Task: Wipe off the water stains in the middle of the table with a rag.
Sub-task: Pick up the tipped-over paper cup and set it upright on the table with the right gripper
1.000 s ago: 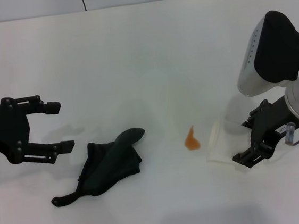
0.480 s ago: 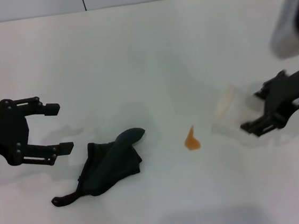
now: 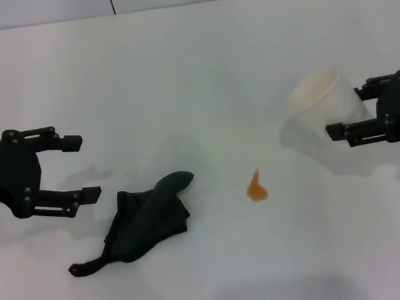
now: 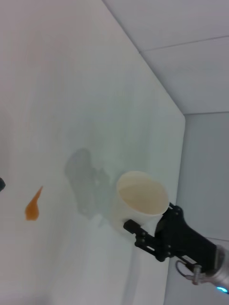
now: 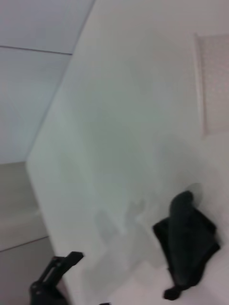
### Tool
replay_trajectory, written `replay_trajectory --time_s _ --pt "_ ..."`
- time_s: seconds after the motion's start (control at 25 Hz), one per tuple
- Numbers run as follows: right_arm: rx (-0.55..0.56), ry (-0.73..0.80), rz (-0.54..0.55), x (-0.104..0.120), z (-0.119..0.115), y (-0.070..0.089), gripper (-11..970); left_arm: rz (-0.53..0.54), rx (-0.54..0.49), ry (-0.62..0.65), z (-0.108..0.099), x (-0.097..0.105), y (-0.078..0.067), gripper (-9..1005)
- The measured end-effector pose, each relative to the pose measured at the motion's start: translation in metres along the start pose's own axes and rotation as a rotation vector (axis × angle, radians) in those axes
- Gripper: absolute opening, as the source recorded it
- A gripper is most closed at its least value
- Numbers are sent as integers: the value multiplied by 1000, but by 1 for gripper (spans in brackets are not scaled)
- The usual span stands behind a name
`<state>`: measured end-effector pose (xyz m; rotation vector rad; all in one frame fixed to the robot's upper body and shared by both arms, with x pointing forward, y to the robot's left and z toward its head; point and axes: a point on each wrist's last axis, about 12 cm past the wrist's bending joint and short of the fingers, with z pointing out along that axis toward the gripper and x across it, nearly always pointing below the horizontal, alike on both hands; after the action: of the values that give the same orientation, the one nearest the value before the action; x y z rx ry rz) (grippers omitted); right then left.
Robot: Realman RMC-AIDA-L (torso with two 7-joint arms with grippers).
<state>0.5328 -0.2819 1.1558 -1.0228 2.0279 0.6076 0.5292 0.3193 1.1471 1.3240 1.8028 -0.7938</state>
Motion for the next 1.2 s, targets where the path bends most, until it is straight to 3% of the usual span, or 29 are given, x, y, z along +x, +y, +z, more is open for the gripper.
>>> replay_trajectory --time_s 0.2,0.48,0.84,1.2 --pt "-36 -145 23 30 10 -6 722 1 0 -6 3 -1 0 892" --pt "-34 -232 28 66 26 -5 723 6 6 -13 8 -3 -1 892" --pt "-1 -321 15 90 34 1 724 6 10 -19 9 -3 -2 891" --pt "63 -292 25 107 42 -1 726 10 16 -22 12 -4 -3 891"
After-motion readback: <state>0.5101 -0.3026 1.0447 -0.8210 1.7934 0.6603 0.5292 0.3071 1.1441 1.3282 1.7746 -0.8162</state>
